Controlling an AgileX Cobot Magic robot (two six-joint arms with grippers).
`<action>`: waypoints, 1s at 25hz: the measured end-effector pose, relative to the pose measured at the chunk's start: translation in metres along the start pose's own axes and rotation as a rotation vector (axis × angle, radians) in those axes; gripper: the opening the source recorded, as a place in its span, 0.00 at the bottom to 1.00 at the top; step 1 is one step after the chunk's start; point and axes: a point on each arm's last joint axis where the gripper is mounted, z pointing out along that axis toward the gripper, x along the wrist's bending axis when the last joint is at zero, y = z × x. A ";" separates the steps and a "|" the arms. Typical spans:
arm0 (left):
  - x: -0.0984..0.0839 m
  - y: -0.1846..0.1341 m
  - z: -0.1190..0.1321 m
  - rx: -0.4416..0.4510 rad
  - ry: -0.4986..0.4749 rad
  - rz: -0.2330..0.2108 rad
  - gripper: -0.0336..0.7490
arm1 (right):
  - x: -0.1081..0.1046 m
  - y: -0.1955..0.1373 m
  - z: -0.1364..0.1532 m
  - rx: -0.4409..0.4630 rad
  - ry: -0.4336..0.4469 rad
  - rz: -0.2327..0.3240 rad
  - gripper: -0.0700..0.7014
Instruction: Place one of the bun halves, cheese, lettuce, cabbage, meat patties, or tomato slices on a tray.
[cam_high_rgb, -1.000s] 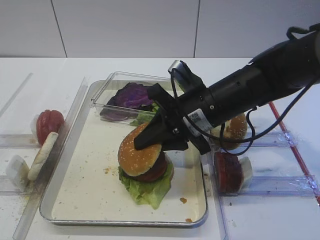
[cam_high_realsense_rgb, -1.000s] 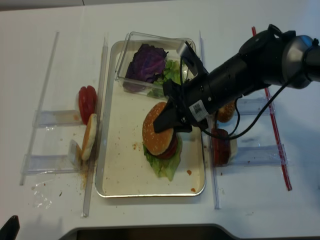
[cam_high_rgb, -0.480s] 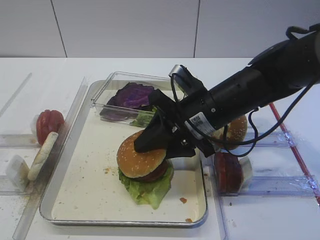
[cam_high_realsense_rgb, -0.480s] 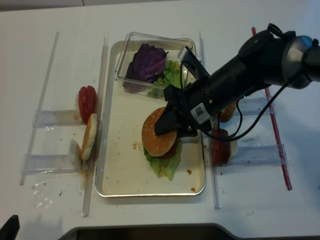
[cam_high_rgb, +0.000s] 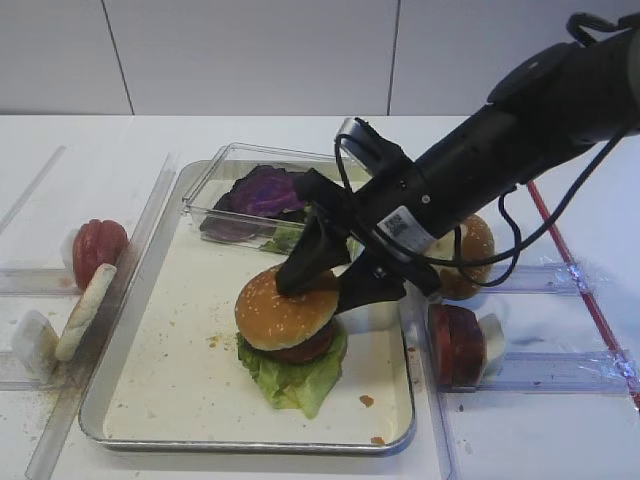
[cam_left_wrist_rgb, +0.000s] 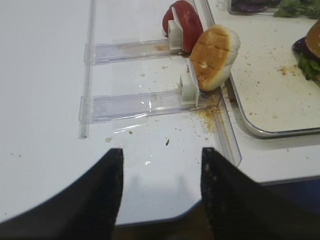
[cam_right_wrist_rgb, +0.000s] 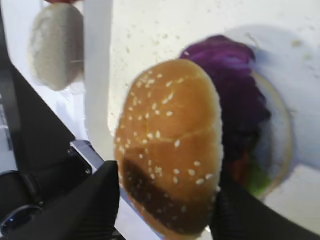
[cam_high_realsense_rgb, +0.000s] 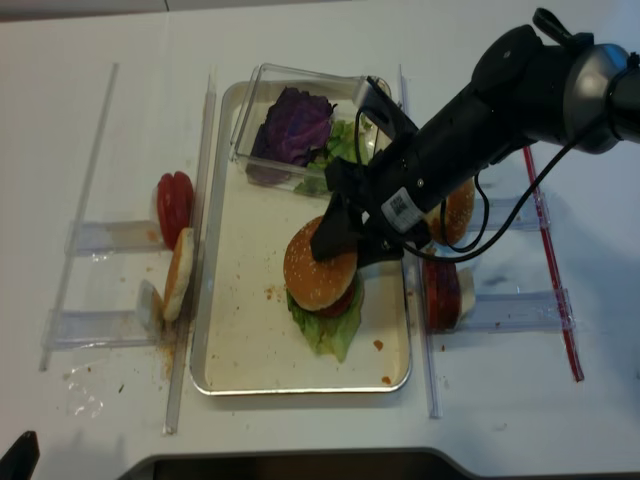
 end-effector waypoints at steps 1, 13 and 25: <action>0.000 0.000 0.000 0.000 0.000 0.000 0.48 | -0.001 -0.001 0.000 0.011 -0.014 0.004 0.61; 0.000 0.000 0.000 0.000 0.000 0.000 0.48 | 0.012 0.011 -0.015 0.056 -0.132 -0.011 0.62; 0.000 0.000 0.000 -0.001 0.000 0.000 0.48 | 0.033 0.030 -0.045 0.050 -0.351 -0.026 0.62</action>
